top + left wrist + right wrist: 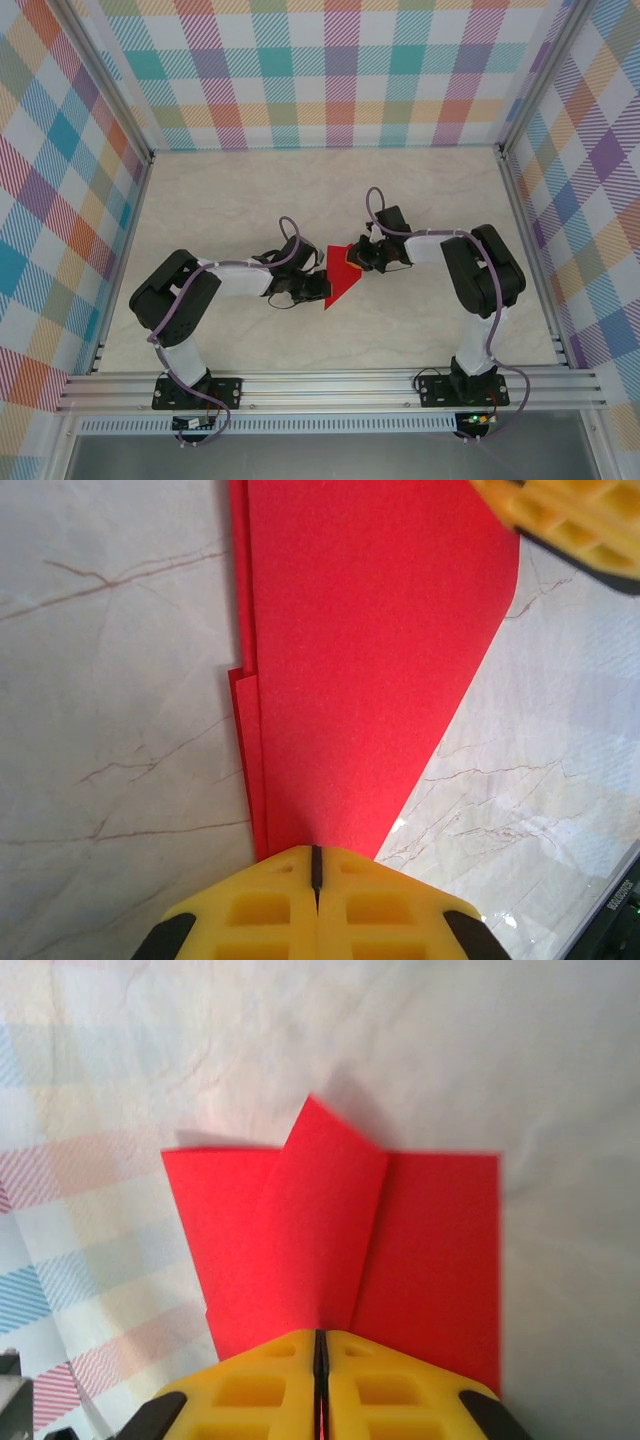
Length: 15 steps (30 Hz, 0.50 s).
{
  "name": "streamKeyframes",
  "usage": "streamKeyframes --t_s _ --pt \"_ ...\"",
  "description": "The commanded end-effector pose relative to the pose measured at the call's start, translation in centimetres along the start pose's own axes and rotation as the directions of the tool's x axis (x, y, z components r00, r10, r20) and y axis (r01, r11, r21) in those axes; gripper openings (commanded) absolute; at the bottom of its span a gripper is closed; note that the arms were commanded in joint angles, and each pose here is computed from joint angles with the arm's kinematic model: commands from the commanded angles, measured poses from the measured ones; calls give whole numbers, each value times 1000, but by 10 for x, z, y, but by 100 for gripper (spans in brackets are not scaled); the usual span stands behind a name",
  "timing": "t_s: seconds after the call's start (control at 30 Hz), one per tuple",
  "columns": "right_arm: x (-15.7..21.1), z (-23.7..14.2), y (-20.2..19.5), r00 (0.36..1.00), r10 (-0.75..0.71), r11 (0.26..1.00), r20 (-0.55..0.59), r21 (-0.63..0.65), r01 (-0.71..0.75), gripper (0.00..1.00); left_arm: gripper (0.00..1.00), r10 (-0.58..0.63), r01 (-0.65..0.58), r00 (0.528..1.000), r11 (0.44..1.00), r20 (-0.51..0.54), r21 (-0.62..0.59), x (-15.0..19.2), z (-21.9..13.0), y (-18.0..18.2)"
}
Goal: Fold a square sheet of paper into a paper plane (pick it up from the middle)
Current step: Fourth fold the wing at the center of the table.
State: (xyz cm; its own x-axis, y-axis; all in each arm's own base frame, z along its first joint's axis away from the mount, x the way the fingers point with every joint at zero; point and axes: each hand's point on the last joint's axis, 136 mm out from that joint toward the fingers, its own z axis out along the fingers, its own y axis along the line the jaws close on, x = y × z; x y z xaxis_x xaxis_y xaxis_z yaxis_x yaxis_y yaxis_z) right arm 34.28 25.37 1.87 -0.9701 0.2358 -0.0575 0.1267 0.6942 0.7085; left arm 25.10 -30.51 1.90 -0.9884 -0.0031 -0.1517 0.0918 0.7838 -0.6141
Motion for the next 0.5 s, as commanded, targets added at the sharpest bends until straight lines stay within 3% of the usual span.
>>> streamKeyframes --t_s 0.0,0.17,0.47 --pt "-29 -13 0 997 -4 1000 78 7 4 11 0 -31 21 995 995 -100 -99 33 2 31" --pt "-27 -40 12 995 -41 999 91 18 39 16 0 -15 9 996 998 -82 -66 28 -3 20" --pt "20 -63 -1 999 5 1000 38 18 -5 32 2 21 -21 998 1000 -51 5 10 -15 -13"
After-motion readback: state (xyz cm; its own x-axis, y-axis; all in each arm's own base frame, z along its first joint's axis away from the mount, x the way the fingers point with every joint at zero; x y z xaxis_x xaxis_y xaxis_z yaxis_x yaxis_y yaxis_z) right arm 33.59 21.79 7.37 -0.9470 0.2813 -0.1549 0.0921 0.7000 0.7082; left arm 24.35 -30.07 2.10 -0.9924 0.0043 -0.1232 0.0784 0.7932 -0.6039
